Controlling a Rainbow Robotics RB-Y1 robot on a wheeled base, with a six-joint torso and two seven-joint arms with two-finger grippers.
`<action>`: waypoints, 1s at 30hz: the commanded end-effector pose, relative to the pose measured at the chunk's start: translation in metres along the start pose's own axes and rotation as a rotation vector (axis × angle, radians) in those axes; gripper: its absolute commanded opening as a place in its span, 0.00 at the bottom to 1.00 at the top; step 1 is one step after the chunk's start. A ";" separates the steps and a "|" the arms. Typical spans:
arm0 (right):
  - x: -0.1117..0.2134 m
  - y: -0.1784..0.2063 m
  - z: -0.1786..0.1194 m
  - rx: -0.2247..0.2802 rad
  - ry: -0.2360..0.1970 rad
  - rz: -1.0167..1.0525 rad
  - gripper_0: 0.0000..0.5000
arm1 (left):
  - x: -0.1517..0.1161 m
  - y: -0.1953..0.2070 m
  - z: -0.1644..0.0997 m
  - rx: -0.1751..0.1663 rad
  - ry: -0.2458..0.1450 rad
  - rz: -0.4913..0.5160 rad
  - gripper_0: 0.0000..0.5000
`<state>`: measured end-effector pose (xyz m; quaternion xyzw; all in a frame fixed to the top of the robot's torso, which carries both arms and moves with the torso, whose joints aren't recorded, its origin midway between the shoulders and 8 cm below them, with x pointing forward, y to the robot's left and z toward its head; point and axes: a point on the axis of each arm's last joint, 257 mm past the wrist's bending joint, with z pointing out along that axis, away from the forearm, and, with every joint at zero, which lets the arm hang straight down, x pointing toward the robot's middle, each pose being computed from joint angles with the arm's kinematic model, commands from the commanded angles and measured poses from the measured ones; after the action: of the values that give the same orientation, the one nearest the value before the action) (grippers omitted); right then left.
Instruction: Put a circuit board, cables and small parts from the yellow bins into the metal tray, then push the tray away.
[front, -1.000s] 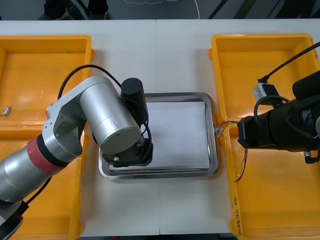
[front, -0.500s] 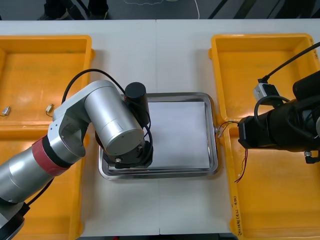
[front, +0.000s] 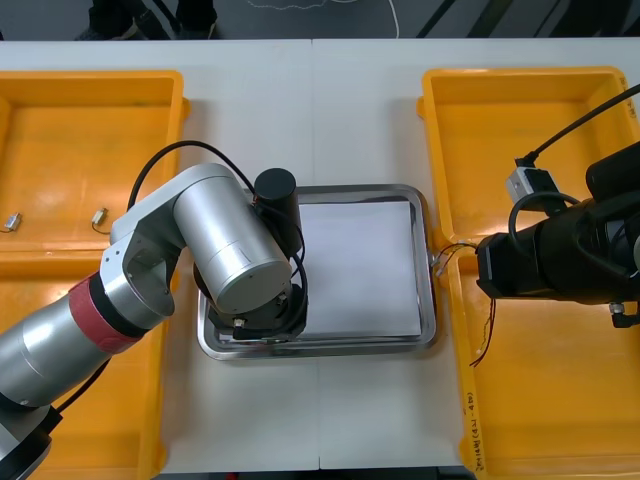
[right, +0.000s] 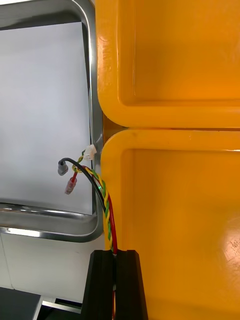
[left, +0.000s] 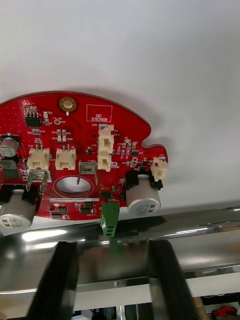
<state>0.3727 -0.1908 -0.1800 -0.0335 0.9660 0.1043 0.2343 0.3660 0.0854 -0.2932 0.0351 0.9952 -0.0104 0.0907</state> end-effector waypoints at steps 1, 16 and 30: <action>0.001 -0.006 -0.003 0.024 0.005 -0.015 0.00 | -0.009 -0.021 -0.012 0.020 -0.048 0.125 1.00; 0.004 -0.003 -0.003 0.011 0.016 -0.030 0.00 | -0.037 0.003 -0.081 0.032 -0.211 0.112 1.00; 0.002 -0.009 -0.007 0.027 0.022 -0.281 0.00 | -0.075 0.044 -0.162 0.080 -0.429 0.051 1.00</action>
<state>0.3676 -0.1945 -0.1807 -0.1267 0.9608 0.0822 0.2326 0.4010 0.1107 -0.1601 0.0221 0.9655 -0.0716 0.2493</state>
